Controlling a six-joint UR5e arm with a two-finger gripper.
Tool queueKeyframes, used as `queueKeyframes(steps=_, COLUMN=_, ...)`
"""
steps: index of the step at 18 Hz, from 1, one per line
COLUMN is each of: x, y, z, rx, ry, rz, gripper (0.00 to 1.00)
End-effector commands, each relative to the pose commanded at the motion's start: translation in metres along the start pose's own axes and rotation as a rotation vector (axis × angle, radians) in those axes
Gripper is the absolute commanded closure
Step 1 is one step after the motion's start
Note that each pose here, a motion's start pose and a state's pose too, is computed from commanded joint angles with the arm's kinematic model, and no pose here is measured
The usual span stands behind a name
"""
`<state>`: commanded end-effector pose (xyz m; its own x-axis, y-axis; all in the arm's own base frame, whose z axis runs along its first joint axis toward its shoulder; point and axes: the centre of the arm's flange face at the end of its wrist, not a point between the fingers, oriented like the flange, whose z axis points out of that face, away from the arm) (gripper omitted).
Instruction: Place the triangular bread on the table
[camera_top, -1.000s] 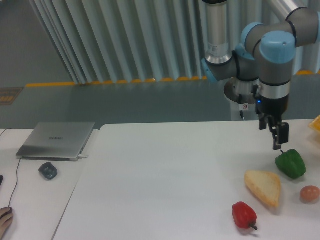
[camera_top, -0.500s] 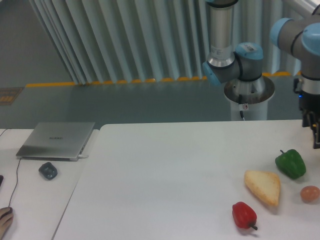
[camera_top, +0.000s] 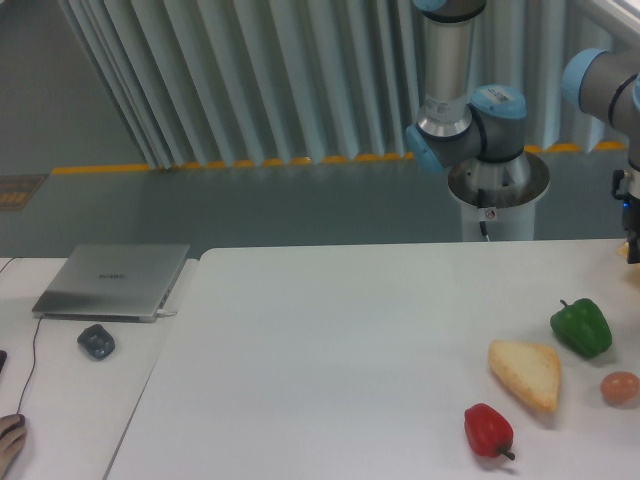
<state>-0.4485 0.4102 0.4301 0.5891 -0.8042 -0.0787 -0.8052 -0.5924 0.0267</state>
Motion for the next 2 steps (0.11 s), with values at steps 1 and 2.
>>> queueKeyframes(steps=1, x=0.0000, y=0.0000, z=0.0000, rx=0.000, ry=0.000, rz=0.000, gripper=0.00)
queueKeyframes(steps=2, x=0.0000, y=0.0000, z=0.0000, rx=0.000, ry=0.000, rz=0.000, gripper=0.00)
